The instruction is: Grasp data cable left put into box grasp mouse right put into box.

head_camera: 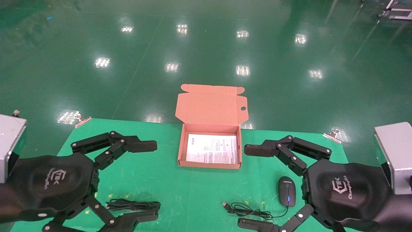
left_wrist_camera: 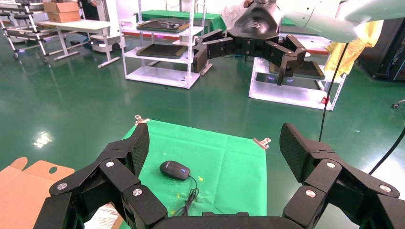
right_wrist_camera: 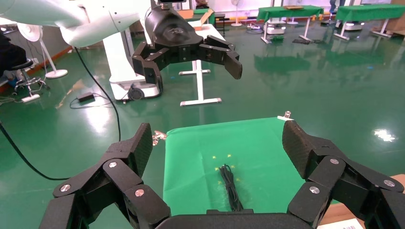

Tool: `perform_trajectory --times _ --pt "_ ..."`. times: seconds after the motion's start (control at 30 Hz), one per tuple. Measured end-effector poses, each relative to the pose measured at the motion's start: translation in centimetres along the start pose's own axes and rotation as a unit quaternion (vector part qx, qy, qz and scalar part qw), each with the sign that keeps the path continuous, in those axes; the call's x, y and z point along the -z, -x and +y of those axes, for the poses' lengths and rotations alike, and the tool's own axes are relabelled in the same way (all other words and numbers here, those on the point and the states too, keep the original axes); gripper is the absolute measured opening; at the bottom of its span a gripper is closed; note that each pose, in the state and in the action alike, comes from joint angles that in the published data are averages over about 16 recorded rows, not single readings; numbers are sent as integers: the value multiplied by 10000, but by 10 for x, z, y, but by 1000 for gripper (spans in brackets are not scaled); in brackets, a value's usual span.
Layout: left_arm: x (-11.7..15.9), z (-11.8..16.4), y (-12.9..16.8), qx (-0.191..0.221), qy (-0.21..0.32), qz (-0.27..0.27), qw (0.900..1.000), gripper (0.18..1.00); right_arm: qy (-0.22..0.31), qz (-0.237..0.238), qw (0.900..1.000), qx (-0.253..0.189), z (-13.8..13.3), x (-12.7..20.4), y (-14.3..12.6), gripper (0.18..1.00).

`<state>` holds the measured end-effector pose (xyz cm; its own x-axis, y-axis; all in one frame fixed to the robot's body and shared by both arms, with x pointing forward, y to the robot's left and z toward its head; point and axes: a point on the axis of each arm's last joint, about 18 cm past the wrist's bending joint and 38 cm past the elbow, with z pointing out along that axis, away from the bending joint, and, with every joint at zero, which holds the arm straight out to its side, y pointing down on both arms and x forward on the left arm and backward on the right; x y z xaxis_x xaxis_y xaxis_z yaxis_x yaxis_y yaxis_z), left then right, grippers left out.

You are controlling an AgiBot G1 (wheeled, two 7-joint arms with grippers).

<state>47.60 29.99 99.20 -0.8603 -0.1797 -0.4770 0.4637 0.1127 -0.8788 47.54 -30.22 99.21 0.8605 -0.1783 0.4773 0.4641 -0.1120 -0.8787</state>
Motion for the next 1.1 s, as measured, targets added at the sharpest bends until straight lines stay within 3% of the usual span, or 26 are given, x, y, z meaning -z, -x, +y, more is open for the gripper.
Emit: perform_trajectory --times 0.77,0.93,1.1 --pt "-2 -1 1 -40 33 3 10000 1001 70 -7 9999 75 -1 -1 -1 1000" --pt "-6 0 5 -97 215 31 9997 1001 379 -59 9988 287 0 -5 -3 1000" --pt "-13 3 12 -197 641 97 9977 1001 1011 -188 9921 715 4 -12 -10 1000"
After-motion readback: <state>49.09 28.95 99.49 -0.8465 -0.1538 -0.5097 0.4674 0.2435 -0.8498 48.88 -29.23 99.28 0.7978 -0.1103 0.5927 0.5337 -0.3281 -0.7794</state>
